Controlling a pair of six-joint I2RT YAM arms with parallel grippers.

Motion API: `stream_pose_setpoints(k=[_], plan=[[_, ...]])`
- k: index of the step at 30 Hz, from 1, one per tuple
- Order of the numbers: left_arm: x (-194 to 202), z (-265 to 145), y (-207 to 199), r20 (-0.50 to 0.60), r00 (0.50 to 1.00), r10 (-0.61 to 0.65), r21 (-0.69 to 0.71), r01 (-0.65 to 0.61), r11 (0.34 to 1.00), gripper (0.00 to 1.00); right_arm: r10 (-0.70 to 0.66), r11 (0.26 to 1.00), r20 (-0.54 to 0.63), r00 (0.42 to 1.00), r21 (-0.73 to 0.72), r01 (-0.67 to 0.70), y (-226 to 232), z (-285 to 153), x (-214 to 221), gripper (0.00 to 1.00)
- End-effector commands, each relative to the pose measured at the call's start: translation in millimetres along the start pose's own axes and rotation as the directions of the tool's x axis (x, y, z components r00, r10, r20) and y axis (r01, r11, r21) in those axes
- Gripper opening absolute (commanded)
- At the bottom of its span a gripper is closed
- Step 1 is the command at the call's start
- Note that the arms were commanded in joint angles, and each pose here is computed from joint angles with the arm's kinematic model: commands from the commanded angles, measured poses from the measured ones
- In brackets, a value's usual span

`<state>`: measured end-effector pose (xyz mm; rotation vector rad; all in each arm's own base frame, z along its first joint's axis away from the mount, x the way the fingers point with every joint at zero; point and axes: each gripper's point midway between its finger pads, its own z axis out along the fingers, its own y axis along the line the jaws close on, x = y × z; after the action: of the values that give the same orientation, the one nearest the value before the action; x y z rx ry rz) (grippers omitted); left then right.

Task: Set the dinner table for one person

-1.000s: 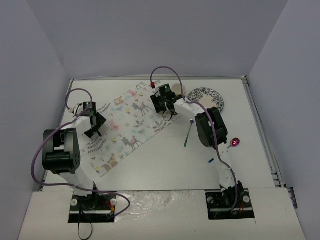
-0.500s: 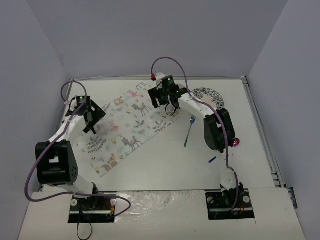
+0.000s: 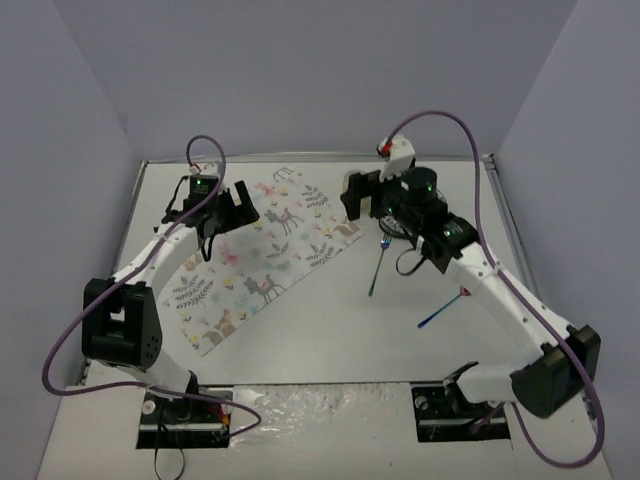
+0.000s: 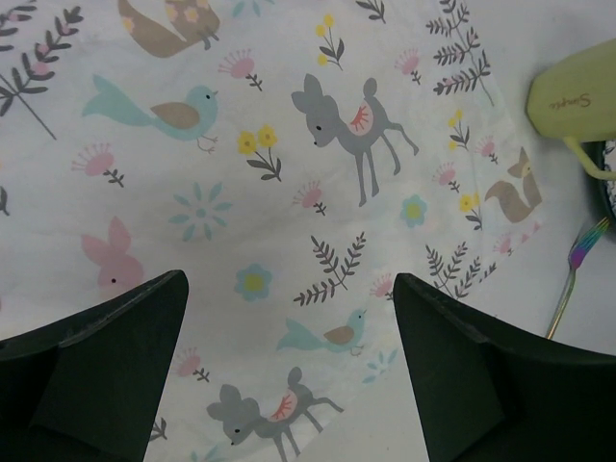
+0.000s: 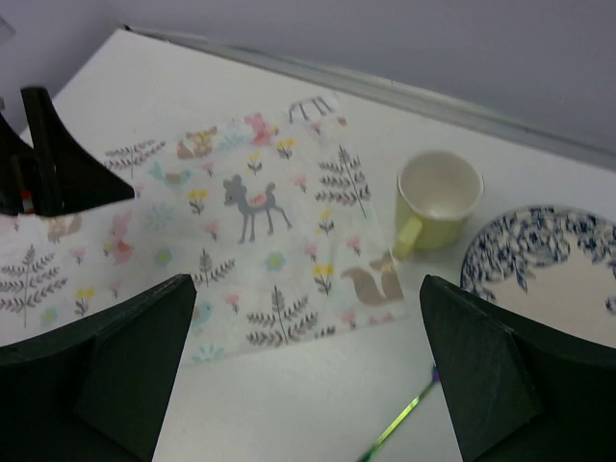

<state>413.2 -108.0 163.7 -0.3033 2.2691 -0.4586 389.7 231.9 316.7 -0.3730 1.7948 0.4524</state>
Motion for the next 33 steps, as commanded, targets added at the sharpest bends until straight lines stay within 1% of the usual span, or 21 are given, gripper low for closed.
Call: stream_pose_setpoints(k=[1, 2, 3, 6, 7, 10, 12, 19, 26, 33], plan=[[-30, 25, -33, 0.094, 0.993, 0.078, 0.102, -0.088, 0.991, 0.85, 0.046, 0.996, 0.098, 0.994, 0.077, -0.054, -18, -54, 11, 1.00], [-30, 31, -35, 0.091, 0.993, 0.077, 0.107, -0.087, 0.990, 0.85, 0.042, 0.996, 0.105, 0.994, 0.079, -0.050, -20, -63, 15, 1.00], [-28, 41, -36, 0.077, 0.994, 0.076, 0.111, -0.085, 0.990, 0.85, 0.043, 0.991, 0.147, 0.988, 0.121, -0.061, -27, -79, 8, 1.00], [-28, 63, -38, 0.069, 0.995, 0.077, 0.125, -0.085, 0.988, 0.85, 0.078, 0.982, 0.171, 0.982, 0.159, -0.106, -36, -109, 25, 1.00], [-30, 64, -40, 0.081, 0.994, 0.078, 0.133, -0.088, 0.987, 0.85, 0.091, 0.979, 0.156, 0.984, 0.167, -0.117, -38, -108, 35, 1.00], [-32, 88, -40, 0.080, 0.994, 0.081, 0.134, -0.091, 0.987, 0.85, 0.138, 0.970, 0.205, 0.969, 0.172, -0.174, -41, -134, 44, 1.00], [-31, 100, -39, 0.070, 0.994, 0.083, 0.133, -0.092, 0.987, 0.85, 0.164, 0.964, 0.217, 0.962, 0.174, -0.203, -43, -142, 53, 1.00], [-21, 135, -33, 0.018, 0.997, 0.072, 0.122, -0.074, 0.990, 0.85, 0.210, 0.954, 0.172, 0.963, 0.180, -0.240, -44, -143, 82, 1.00], [-8, 161, -23, -0.027, 0.998, 0.063, 0.100, -0.060, 0.993, 0.85, 0.211, 0.948, 0.161, 0.964, 0.205, -0.242, -48, -141, 89, 1.00], [-6, 172, -20, -0.039, 0.997, 0.071, 0.092, -0.067, 0.993, 0.85, 0.209, 0.947, 0.152, 0.966, 0.214, -0.239, -49, -139, 93, 1.00]])
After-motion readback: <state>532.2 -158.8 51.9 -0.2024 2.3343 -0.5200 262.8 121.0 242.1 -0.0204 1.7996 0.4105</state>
